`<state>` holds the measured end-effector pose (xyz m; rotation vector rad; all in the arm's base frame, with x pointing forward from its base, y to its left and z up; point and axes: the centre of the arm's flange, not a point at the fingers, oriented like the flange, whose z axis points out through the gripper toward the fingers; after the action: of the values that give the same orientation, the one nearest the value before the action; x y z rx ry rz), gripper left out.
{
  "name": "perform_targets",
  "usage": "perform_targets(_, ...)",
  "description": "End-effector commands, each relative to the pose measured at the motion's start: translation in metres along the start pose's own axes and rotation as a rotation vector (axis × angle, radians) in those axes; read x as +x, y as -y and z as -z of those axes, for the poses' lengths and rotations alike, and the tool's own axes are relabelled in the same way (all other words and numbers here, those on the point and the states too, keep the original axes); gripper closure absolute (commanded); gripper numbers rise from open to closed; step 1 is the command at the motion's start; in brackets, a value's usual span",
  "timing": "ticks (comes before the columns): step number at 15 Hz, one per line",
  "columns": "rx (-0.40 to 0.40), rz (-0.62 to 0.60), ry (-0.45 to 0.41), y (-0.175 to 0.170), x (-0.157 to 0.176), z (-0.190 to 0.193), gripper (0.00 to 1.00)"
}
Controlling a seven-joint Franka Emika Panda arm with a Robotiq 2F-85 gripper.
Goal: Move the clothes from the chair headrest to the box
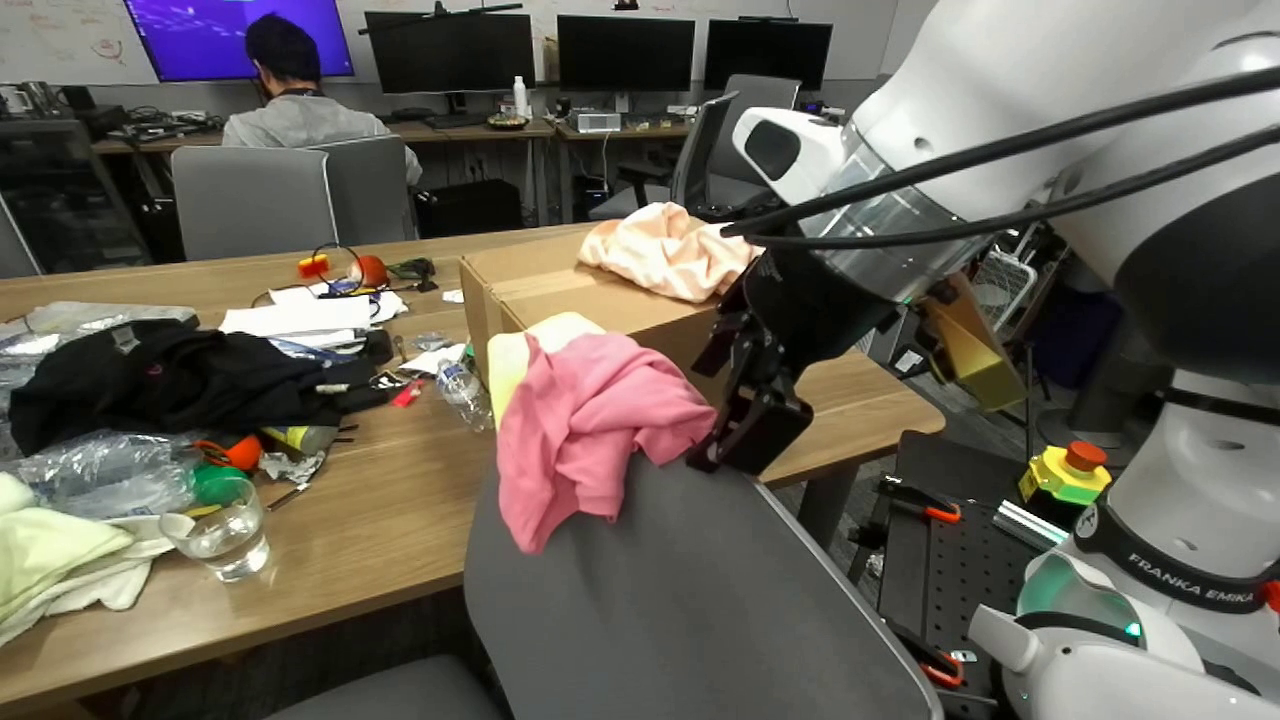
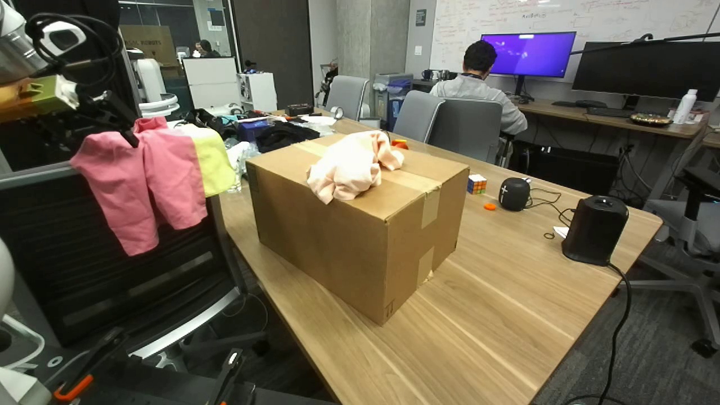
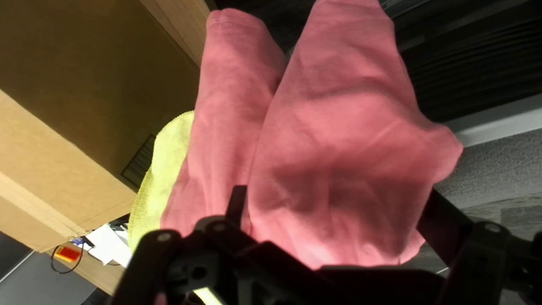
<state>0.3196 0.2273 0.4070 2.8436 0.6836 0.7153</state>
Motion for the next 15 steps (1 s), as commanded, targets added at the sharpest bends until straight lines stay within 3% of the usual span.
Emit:
perform_targets(1, -0.014, -0.011, -0.03, -0.005, -0.029, -0.008, 0.32)
perform_targets(9, -0.014, -0.019, -0.041, -0.009, -0.026, -0.006, 0.95)
perform_targets(12, -0.011, -0.016, -0.063, -0.011, -0.021, 0.004, 1.0)
perform_targets(15, 0.003, -0.03, -0.123, -0.018, -0.008, 0.027, 0.96)
